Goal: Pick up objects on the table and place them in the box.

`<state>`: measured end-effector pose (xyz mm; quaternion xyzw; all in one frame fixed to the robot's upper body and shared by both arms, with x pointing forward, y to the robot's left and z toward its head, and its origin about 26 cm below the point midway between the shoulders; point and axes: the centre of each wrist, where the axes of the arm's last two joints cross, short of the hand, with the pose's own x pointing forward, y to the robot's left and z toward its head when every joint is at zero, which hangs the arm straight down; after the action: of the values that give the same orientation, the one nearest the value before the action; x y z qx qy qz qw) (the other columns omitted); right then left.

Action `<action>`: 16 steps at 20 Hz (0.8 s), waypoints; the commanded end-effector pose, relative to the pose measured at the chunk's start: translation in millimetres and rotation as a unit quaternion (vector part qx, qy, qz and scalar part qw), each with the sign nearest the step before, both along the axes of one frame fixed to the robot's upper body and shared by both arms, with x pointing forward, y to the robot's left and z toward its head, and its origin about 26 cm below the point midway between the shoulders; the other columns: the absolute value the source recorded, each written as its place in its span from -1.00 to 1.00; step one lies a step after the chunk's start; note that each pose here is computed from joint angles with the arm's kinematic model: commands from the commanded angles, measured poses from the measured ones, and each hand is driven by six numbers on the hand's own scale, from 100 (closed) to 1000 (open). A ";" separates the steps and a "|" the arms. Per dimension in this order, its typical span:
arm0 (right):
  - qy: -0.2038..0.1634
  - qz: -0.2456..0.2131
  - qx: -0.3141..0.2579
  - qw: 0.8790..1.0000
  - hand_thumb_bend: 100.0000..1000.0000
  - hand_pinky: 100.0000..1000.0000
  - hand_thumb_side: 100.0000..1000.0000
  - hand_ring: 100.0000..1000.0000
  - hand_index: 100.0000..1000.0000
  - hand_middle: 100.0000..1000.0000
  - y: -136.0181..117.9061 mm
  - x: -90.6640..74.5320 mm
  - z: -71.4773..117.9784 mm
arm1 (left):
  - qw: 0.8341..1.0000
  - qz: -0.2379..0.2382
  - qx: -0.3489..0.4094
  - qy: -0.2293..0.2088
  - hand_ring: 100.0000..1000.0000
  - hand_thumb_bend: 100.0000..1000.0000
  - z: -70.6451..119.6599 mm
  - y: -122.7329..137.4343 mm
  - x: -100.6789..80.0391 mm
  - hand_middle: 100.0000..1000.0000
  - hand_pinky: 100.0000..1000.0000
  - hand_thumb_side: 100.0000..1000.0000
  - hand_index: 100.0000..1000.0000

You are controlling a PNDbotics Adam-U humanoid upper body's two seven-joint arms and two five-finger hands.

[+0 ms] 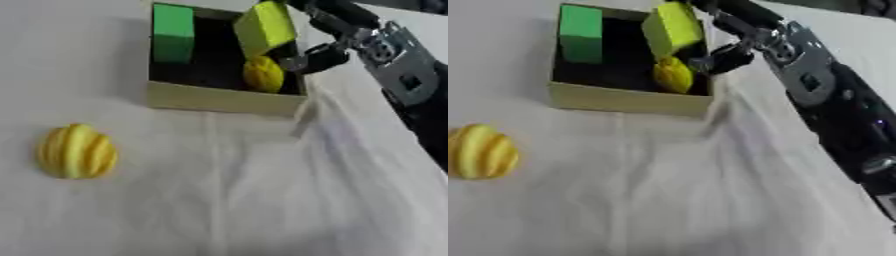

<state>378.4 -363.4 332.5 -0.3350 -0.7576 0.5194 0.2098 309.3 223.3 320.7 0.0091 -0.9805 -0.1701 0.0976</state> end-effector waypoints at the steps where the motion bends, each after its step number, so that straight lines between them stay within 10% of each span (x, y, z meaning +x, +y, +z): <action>1: -0.021 0.000 0.008 1.000 -0.37 0.92 -0.80 0.88 1.00 0.65 -2.4 -8.8 15.4 | 1.000 -0.001 0.010 -0.010 0.47 -1.00 5.8 1.9 -4.6 0.34 0.25 0.15 0.65; 16: -0.025 0.003 -0.015 1.000 -0.35 0.89 -1.00 0.86 1.00 0.64 4.8 -14.0 13.2 | 1.000 -0.001 0.014 0.000 0.47 -1.00 2.4 1.6 -4.1 0.34 0.25 0.15 0.65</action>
<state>372.7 -355.0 330.9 -0.3289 -0.7618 0.5208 0.2007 309.7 223.0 317.0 0.0054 -0.9783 -0.1767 0.1083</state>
